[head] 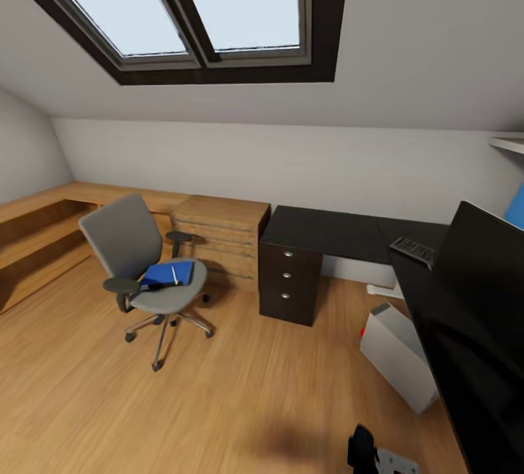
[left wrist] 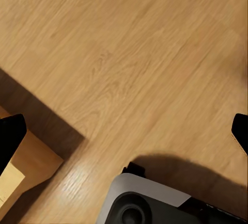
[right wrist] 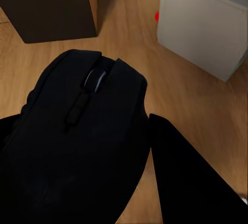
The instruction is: In the bedroom, organize the workspace by keeping the computer under the desk, ensuring the monitor is on the desk, placing the keyboard on the desk next to the monitor, placing the mouse on the desk next to the keyboard, moving the folder from the swivel chair onto the desk next to the mouse, stacking the notebook on top of the folder with the pen on top of the notebook, and positioning the swivel chair next to the desk.
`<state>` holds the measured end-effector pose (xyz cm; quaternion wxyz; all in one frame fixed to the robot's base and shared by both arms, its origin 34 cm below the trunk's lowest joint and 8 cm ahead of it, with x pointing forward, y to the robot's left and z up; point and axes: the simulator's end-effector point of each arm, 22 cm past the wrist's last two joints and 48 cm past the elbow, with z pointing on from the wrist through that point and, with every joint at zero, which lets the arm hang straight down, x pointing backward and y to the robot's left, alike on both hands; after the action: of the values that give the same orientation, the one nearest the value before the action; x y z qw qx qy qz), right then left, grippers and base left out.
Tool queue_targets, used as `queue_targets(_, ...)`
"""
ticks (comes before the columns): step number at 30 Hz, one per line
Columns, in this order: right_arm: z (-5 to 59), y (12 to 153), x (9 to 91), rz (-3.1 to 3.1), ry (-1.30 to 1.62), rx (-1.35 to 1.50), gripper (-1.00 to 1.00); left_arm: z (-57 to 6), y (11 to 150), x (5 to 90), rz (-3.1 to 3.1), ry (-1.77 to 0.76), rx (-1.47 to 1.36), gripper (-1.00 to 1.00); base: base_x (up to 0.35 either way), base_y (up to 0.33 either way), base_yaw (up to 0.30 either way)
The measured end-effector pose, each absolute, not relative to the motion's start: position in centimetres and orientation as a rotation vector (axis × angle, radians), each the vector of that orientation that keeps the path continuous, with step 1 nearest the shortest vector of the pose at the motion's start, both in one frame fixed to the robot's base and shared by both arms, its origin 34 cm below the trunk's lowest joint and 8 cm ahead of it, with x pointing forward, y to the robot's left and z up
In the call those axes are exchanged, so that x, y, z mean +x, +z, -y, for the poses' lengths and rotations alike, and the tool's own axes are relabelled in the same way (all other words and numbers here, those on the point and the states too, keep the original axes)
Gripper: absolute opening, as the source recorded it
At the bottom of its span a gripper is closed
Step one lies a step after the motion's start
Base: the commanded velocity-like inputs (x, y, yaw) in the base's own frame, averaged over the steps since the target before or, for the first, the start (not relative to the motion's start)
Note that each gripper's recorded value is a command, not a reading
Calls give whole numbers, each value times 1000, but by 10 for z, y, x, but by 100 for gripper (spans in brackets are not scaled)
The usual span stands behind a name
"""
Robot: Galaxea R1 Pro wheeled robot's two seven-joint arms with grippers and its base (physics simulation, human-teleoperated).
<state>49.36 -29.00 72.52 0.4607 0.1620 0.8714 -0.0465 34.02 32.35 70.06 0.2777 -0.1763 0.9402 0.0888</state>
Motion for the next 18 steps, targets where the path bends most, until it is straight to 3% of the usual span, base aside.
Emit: queue_targets(18,290,725,493,-2145,-114,399,-100,-323,698,336,-2533,242,-472,100,327,0,0)
